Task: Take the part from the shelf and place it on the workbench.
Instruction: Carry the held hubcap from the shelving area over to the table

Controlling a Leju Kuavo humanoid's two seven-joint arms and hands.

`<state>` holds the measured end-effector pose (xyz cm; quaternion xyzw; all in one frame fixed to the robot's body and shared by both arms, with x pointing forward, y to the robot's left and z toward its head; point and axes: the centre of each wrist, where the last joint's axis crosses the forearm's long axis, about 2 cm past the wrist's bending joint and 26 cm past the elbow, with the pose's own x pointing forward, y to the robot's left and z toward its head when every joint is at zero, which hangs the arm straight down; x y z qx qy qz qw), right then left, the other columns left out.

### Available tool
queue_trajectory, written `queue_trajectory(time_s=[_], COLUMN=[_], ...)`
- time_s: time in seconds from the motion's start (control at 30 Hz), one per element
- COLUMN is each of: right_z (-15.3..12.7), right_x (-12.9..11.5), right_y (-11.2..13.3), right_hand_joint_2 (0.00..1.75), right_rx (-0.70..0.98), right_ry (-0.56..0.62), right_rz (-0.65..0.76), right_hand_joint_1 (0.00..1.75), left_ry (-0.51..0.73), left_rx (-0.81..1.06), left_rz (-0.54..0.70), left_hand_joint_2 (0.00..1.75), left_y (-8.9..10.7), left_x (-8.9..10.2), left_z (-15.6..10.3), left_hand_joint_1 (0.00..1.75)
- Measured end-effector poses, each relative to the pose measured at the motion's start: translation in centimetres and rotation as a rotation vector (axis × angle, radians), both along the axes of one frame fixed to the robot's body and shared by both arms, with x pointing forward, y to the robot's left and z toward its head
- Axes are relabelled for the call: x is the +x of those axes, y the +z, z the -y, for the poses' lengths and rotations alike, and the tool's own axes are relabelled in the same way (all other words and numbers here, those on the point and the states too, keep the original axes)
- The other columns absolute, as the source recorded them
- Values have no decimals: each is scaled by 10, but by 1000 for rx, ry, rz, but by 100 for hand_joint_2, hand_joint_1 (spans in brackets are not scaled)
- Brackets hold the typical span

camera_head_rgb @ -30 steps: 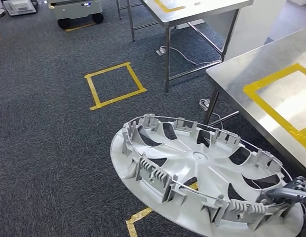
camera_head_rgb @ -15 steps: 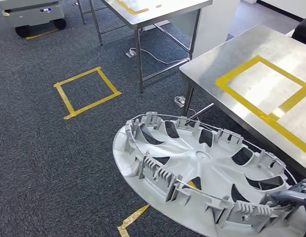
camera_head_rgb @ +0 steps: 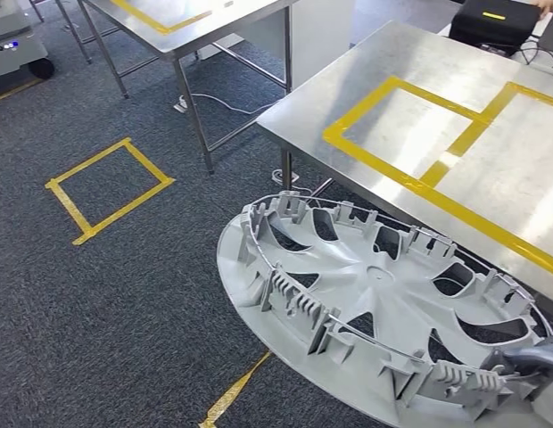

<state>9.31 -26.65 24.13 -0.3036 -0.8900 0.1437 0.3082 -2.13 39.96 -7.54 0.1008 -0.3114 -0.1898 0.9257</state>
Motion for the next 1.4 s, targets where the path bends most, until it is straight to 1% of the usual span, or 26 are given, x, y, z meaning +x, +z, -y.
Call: queue_trajectory(time_s=[0.13,0.43,0.77,1.0,1.23,1.33,1.4], right_z=[0,1,1,0,0,0,0], right_x=[0,0,1,2,2,3,2], right_y=[0,0,1,2,2,2,2], right_hand_joint_2=[175,175,175,175,175,175,175], right_rx=[-4,-9,-14,-16,-19,-21,-20], right_ry=[-7,-15,-10,-8,-6,-4,-3], right_rz=[2,5,4,7,5,3,0], right_hand_joint_1=[175,175,175,175,175,175,175], left_ry=[-3,-8,-9,-16,-17,-14,-12], left_rx=[2,14,11,10,13,17,17], left_rz=[-7,-3,-12,5,-11,-26,-24], left_hand_joint_2=[175,175,175,175,175,175,175], left_y=[0,1,1,1,1,2,2], left_x=[-5,-3,-7,2,-6,-14,-13], left_z=[-1,-4,-3,-3,-3,-5,-5], left_hand_joint_1=[0,0,0,0,0,0,0])
